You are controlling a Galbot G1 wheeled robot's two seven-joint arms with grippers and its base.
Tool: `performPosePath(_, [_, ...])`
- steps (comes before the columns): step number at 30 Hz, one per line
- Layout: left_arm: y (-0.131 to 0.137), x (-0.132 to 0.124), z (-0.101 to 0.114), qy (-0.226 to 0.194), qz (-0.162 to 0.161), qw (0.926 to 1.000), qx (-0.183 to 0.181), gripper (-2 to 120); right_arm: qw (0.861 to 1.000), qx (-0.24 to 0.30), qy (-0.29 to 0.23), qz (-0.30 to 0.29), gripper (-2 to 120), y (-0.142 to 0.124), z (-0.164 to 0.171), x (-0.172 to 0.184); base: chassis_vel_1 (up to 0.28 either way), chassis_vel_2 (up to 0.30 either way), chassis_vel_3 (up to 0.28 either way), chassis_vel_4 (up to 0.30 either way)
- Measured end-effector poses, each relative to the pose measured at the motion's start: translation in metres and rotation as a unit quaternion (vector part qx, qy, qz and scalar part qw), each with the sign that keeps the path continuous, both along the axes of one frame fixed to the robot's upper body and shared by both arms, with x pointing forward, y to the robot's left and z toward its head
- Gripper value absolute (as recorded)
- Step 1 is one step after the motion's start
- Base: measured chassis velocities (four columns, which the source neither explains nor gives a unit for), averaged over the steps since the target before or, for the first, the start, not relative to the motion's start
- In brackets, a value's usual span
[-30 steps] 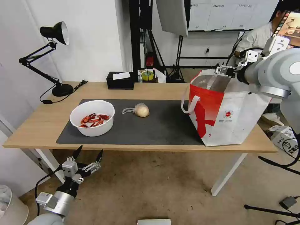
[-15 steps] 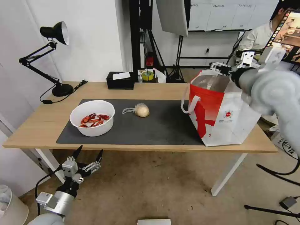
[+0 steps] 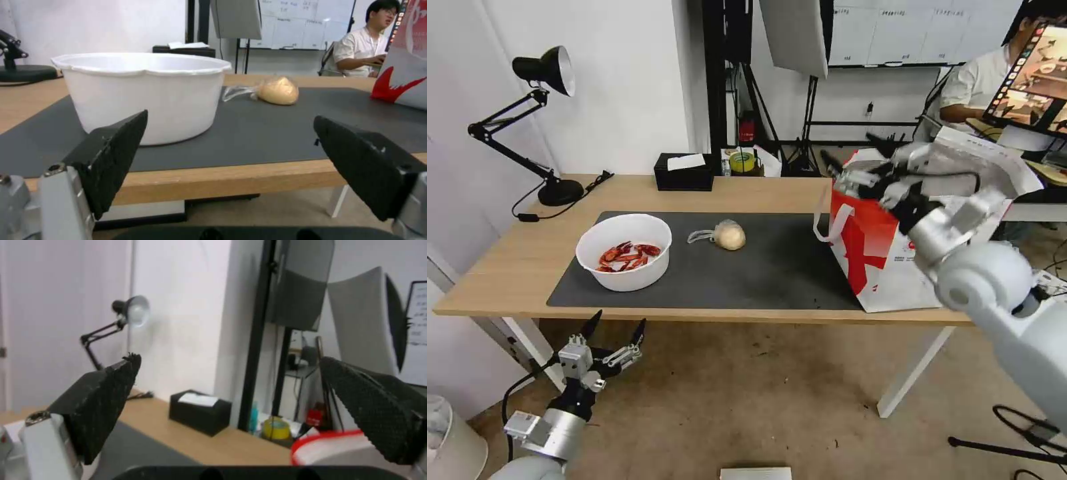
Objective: Pick up the trash from the table and place it into the takeout bag.
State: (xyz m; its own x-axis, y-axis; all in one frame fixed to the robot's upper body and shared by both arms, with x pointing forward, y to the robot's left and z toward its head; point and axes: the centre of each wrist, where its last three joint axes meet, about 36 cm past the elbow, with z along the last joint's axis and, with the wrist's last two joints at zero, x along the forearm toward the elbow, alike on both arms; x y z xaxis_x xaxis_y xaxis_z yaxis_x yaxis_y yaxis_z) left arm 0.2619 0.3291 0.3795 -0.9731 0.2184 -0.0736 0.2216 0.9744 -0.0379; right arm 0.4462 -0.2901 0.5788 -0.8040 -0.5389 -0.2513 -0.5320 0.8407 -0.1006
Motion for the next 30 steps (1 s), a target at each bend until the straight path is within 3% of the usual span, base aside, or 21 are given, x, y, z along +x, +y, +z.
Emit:
performPosePath(14, [-0.003, -0.005, -0.002, -0.002, 0.005, 1.0000, -0.001, 100, 1.000, -0.010, 0.026, -0.001, 100, 0.019, -0.081, -0.057, 0.000, 0.000, 0.000, 0.000])
performPosePath(20, [-0.004, -0.009, -0.004, -0.003, 0.007, 1.0000, 0.000, 100, 0.997, -0.009, 0.063, -0.044, 100, 0.020, -0.139, -0.091, 0.000, 0.000, 0.000, 0.000])
performPosePath(30, [-0.005, -0.011, -0.006, -0.002, 0.008, 1.0000, 0.002, 100, 0.989, -0.009, 0.097, -0.110, 100, 0.017, -0.185, -0.123, 0.000, 0.000, 0.000, 0.000])
